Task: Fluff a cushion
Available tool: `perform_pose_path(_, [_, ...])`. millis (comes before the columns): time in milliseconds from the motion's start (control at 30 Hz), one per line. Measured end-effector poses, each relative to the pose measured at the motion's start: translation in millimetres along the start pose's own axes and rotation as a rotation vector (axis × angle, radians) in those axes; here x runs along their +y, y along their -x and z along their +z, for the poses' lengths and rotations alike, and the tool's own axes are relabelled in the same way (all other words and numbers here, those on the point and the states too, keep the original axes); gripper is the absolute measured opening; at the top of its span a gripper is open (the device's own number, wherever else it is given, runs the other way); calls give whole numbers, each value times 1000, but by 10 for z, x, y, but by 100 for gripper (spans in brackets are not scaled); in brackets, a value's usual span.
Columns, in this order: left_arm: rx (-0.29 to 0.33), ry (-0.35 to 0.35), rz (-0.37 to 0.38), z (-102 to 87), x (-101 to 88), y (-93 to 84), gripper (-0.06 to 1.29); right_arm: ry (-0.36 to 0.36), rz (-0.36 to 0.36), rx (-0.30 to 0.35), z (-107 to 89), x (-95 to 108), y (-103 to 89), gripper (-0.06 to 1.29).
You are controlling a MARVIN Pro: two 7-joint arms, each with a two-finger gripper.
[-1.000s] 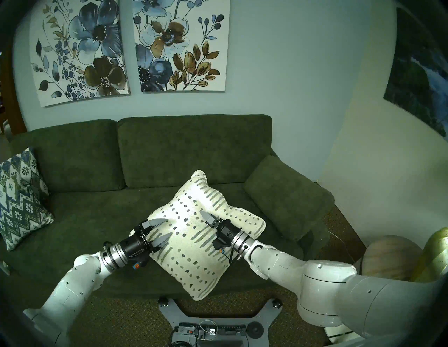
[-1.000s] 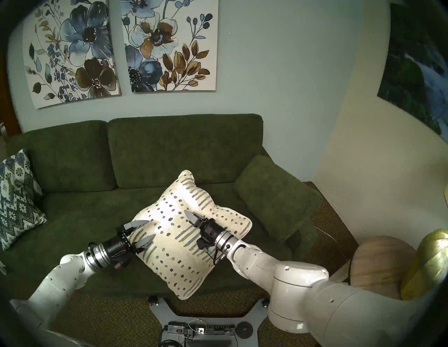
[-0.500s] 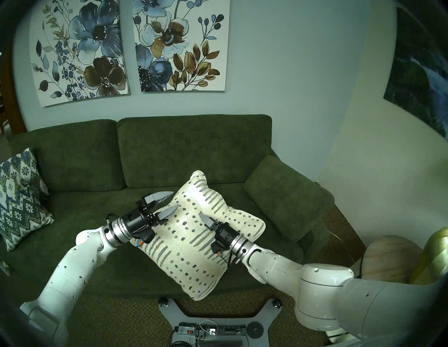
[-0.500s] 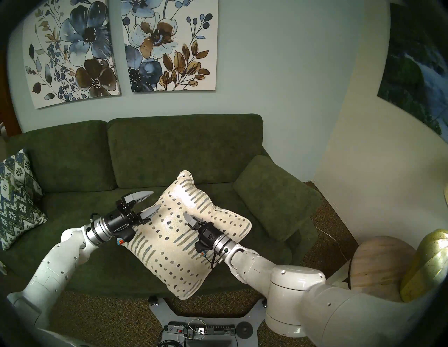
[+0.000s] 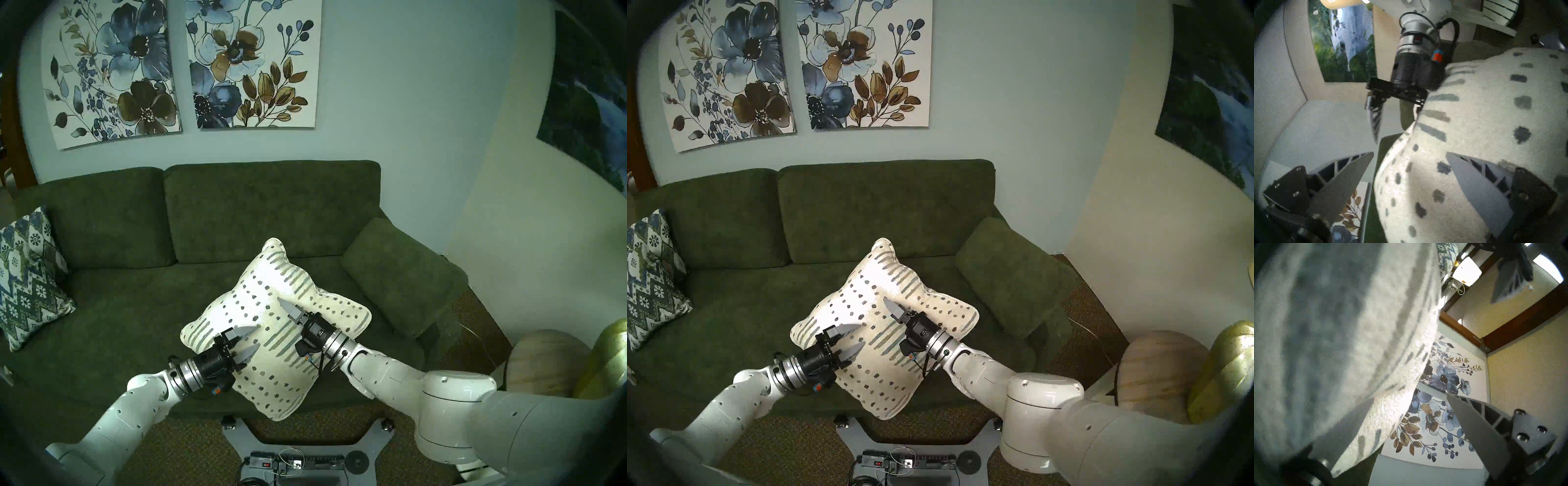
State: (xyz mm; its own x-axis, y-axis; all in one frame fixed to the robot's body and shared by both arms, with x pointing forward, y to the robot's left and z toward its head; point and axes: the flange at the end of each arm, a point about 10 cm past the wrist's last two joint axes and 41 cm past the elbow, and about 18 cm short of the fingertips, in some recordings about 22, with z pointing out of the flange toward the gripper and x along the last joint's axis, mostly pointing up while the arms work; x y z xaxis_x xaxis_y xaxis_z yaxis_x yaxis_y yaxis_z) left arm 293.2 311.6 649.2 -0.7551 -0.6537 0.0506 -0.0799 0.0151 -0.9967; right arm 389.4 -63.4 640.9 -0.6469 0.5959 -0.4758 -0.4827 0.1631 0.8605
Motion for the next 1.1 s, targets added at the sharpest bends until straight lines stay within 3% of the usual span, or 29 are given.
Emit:
perform_pose_path(300, [-67, 48, -10, 55, 197, 81, 115, 86, 42, 11, 12, 100, -114, 115])
perform_pose_path(700, [-119, 48, -31, 160, 256, 225, 107, 183, 91, 39, 10, 213, -241, 116])
perform_pose_path(767, [-120, 25, -27, 191, 211, 254, 107, 214, 96, 51, 18, 249, -258, 116])
perform_pose_path(900, [-103, -104, 16, 314, -77, 346, 107, 274, 81, 78, 82, 326, -244, 117])
perform_pose_path(1033, [-86, -231, 80, 417, -437, 479, 108, 313, 39, 72, 203, 383, -84, 119])
perform_pose_path(1100, [-80, -263, 99, 429, -541, 512, 108, 324, 21, 65, 245, 399, 0, 119])
